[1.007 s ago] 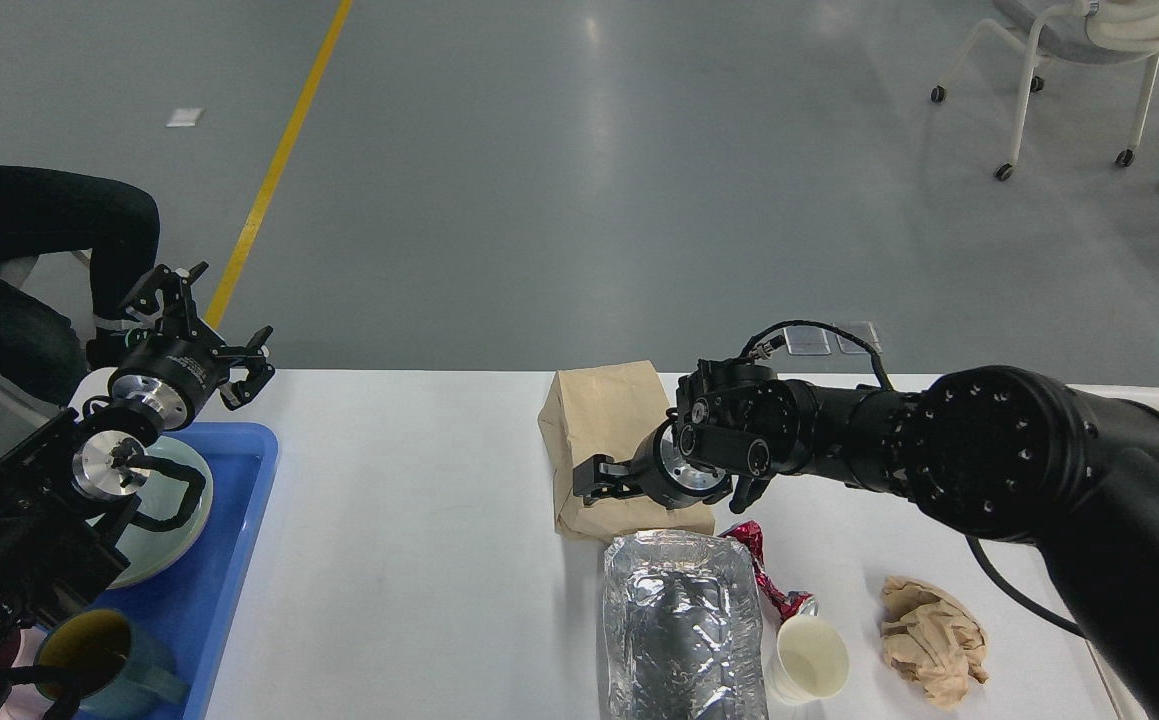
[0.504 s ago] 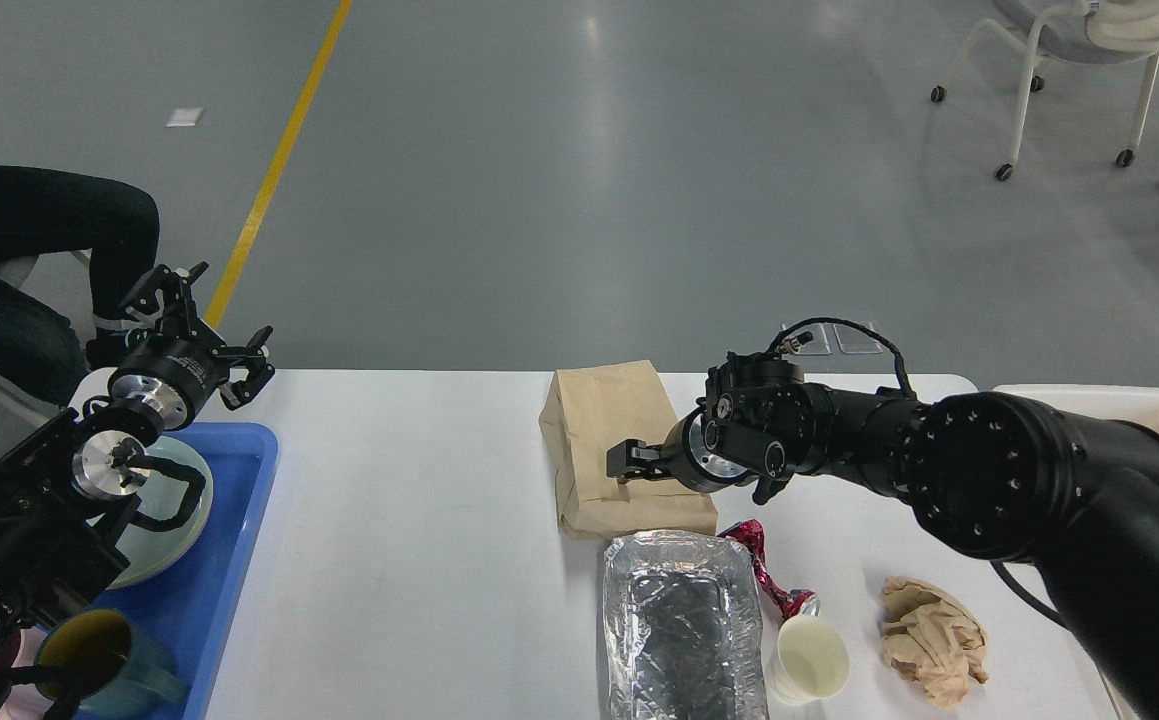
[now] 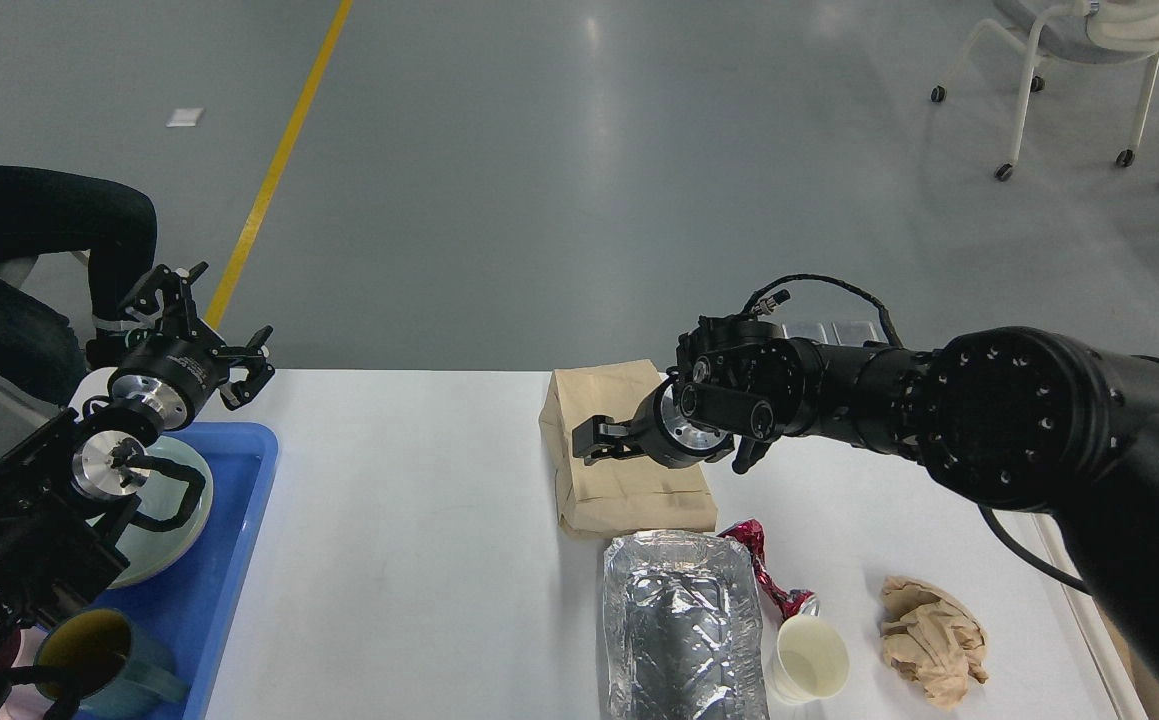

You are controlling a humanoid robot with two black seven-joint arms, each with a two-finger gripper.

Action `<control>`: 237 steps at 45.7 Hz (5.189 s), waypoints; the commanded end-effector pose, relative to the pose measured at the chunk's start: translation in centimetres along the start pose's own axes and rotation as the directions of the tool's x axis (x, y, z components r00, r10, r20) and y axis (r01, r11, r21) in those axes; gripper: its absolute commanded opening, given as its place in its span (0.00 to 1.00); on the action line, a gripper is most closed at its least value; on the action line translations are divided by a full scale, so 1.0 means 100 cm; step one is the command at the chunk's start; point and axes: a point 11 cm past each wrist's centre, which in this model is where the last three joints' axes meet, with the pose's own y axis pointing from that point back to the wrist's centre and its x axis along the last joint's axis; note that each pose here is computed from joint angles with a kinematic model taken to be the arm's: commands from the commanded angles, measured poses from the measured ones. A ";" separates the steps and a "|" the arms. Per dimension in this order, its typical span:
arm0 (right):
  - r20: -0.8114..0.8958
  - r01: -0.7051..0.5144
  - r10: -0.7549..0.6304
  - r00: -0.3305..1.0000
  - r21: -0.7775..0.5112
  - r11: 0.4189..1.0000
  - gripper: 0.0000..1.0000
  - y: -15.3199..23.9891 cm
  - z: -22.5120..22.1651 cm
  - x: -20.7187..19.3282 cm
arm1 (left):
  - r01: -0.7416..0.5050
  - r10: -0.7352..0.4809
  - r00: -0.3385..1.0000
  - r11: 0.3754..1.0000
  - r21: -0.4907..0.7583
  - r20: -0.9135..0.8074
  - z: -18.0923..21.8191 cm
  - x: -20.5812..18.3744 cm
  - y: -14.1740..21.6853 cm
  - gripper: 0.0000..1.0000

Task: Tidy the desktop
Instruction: 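Grasp the top of the upright brown paper bag with the right gripper, then lift the brown paper bag and drop it into the white bin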

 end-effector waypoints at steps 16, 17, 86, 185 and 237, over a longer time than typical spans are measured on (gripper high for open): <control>-0.169 0.010 -0.008 0.986 0.007 1.000 1.00 0.021 -0.022 0.005 | 0.000 0.000 1.000 1.000 0.000 0.000 0.000 0.000 0.000 0.97; -0.211 0.018 -0.018 0.977 -0.004 1.000 1.00 0.021 -0.022 0.001 | 0.000 0.000 1.000 1.000 0.000 0.000 0.000 0.000 0.000 0.97; -0.434 -0.146 0.109 0.894 -0.053 0.988 1.00 -0.032 0.000 -0.048 | 0.004 -0.004 1.000 1.000 -0.001 -0.003 -0.001 -0.001 0.000 0.97; 0.186 -0.501 0.496 0.848 -0.022 0.865 0.00 0.263 0.091 0.166 | 0.004 -0.004 1.000 1.000 0.000 -0.002 -0.001 -0.001 0.000 0.97; 0.430 -0.138 0.635 0.641 -0.750 0.647 1.00 0.186 0.482 -0.099 | 0.004 -0.004 1.000 1.000 -0.001 -0.003 -0.001 -0.001 0.000 0.97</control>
